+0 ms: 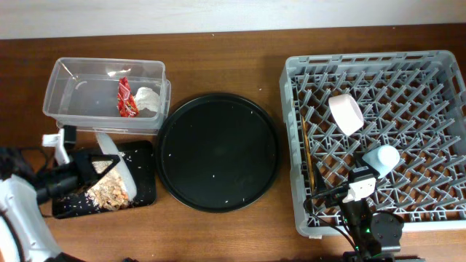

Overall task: Sort waste into correct bins and load items into the dishwasher rack
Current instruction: 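Carry the plate over the black tray and tip the food scraps out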

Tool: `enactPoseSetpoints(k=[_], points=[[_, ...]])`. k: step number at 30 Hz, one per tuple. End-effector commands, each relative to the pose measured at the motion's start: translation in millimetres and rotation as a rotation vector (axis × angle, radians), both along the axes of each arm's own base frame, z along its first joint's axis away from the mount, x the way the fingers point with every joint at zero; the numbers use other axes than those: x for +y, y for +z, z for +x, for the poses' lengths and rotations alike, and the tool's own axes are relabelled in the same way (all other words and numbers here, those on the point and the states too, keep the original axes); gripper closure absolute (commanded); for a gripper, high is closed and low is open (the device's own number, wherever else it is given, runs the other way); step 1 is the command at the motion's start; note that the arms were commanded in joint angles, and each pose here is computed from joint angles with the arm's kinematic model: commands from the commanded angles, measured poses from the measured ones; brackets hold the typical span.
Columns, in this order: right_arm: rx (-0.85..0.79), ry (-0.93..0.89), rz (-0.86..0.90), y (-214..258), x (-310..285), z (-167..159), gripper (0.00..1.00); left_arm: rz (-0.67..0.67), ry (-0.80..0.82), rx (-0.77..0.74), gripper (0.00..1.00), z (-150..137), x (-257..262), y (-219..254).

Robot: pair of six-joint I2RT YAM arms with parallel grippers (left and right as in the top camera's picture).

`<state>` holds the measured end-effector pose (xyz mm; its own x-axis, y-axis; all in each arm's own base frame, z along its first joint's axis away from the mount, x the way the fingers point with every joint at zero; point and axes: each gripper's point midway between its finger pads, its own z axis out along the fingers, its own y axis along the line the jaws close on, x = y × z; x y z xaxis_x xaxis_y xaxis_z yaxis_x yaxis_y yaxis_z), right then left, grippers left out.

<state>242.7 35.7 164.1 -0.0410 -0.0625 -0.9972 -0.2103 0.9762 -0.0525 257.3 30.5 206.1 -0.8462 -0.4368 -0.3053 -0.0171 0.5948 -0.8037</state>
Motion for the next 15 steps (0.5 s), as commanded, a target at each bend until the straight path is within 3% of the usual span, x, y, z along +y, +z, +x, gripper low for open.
enactPoseSetpoints(k=[1,7,15], points=[[0.001,0.001,-0.003,-2.5,-0.3,0.1,0.02,-0.022,0.011,-0.245,1.00,-1.4,1.7,37.1],[0.001,0.001,-0.003,-2.5,-0.3,0.1,0.02,-0.044,0.127,-0.295,1.00,-12.6,25.7,38.8],[0.001,0.001,-0.003,-2.5,-0.3,0.1,0.02,-0.047,0.136,-0.321,1.00,-12.3,27.4,35.2]])
